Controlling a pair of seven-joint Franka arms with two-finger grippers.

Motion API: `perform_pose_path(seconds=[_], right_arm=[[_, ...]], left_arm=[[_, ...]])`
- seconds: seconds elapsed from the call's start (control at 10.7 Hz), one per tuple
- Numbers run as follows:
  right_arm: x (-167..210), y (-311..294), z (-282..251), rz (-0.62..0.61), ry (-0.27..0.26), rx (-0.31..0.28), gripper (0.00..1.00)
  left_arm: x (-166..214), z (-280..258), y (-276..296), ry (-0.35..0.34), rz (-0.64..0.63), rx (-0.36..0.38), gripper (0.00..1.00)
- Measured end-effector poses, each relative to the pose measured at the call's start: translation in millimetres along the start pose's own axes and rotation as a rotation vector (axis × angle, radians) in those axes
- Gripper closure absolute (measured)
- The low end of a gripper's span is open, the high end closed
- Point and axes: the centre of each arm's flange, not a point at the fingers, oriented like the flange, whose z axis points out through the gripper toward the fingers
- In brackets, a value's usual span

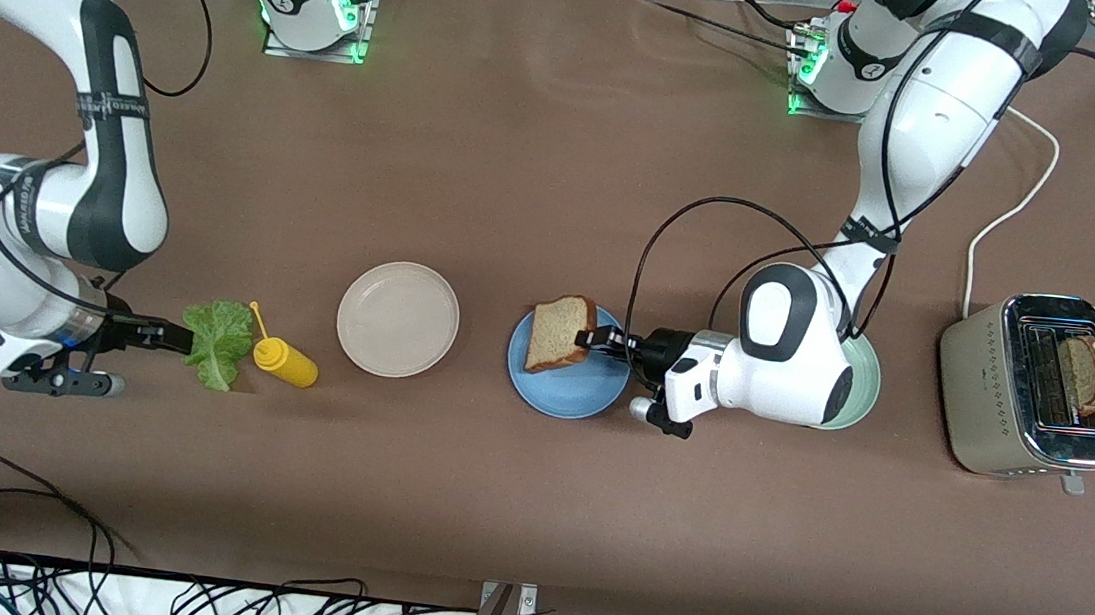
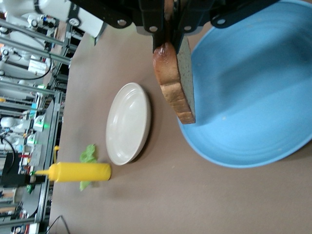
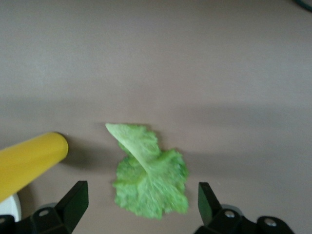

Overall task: Make sandwich in blue plate with both arms
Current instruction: 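Place the bread on the blue plate while the right gripper grasps lettuce, then lift the lettuce with the right gripper while the left gripper withdraws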

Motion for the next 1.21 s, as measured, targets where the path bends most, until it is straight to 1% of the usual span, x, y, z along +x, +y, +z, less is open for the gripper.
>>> perform_pose_path(seconds=[0.19,0.37,0.56,0.65,0.74,0.84,1.02,1.12,1.21], right_arm=[[3.9,-5.9,22.8,0.008,0.006,0.026,0.0],[5.4,-10.4,40.8,0.006,0.002,0.029,0.0],[4.7,-20.9,62.3,-0.007,-0.019,0.037,0.0],[4.8,-24.0,72.4,-0.011,-0.023,0.038,0.0],[5.0,-24.5,80.9,-0.012,-0.024,0.036,0.0],[4.7,-24.1,87.7,-0.02,-0.027,0.034,0.02],[4.8,-21.5,95.0,-0.052,-0.025,0.032,0.03],[5.6,-19.1,97.2,-0.064,-0.017,0.03,0.05],[5.5,-17.7,101.8,-0.081,-0.017,0.029,0.15]], left_arm=[[-2.2,11.1,-28.5,-0.019,0.043,0.003,0.92],[-1.8,16.9,-47.0,-0.019,0.072,0.004,0.92],[-0.6,13.1,-54.3,-0.013,0.074,0.003,0.87],[0.7,7.4,-57.8,-0.005,0.071,0.003,0.8],[2.5,-0.8,-63.1,0.006,0.065,0.003,0.7],[4.4,-10.8,-69.2,0.02,0.06,0.005,0.56],[7.7,-36.2,-79.1,0.034,0.077,0.05,0.29],[7.9,-47.3,-76.7,0.03,0.095,0.077,0.14],[7.4,-63.3,-74.0,0.017,0.112,0.136,0.0]])
